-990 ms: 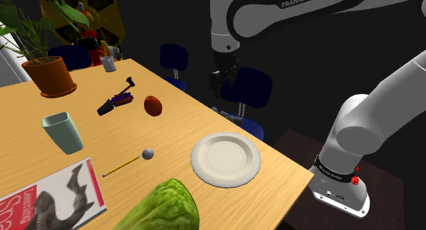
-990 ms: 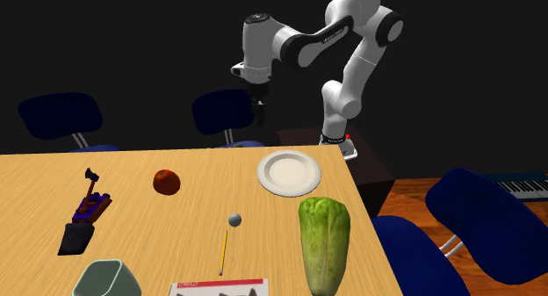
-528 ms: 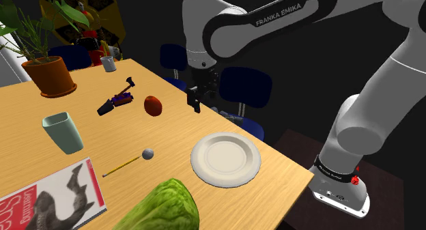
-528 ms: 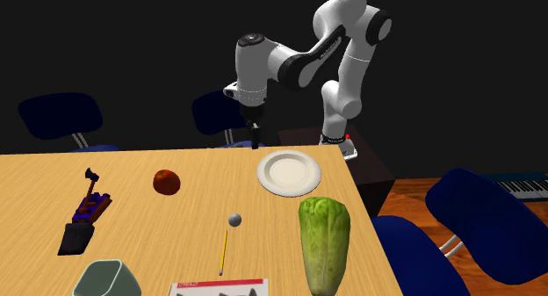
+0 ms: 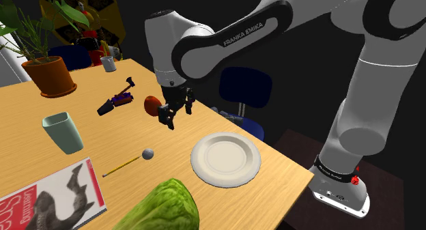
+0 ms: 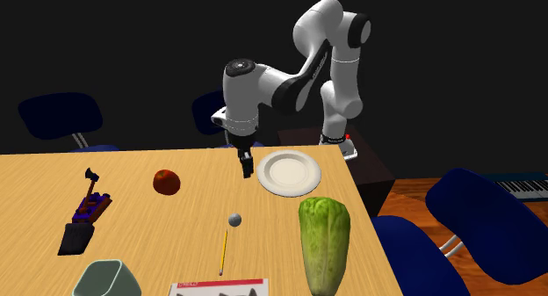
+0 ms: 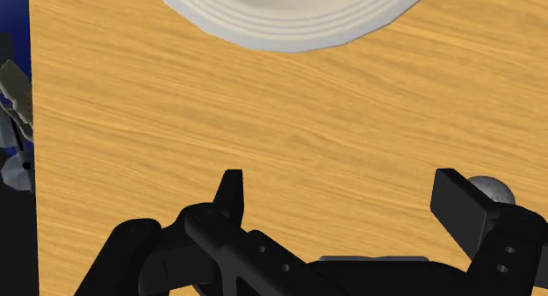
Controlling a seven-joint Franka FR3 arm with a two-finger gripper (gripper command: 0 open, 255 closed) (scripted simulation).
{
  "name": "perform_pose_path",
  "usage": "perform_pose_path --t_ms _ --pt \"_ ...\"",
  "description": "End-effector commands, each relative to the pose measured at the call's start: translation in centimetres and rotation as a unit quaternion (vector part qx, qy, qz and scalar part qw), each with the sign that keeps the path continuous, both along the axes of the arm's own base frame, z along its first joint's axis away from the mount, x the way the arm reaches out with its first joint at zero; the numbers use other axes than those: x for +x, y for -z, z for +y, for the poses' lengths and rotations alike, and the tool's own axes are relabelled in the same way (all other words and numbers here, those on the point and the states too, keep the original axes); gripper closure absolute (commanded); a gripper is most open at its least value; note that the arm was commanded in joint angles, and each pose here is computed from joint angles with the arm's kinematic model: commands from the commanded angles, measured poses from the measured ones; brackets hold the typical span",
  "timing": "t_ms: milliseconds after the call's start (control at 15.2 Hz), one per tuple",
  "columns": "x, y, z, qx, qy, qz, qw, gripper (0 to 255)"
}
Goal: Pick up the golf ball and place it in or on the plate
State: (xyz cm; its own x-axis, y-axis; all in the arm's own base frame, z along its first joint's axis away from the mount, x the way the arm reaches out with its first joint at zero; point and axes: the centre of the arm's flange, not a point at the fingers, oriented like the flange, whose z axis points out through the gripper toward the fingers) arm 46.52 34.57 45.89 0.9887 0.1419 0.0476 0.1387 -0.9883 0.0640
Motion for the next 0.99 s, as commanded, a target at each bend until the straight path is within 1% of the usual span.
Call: perform_pose_path --t_ms 0,594,660,924 --pt "0.6 1.0 2.3 0.0 -0.004 -0.001 1.0 0" --pt "4.0 5.2 12.8 0.001 -0.023 -0.003 0.9997 0" --pt "4.2 5.4 13.4 0.001 -0.025 -0.003 0.9997 0" --pt "4.3 7.5 13.3 0.001 -0.025 -0.003 0.9997 0"
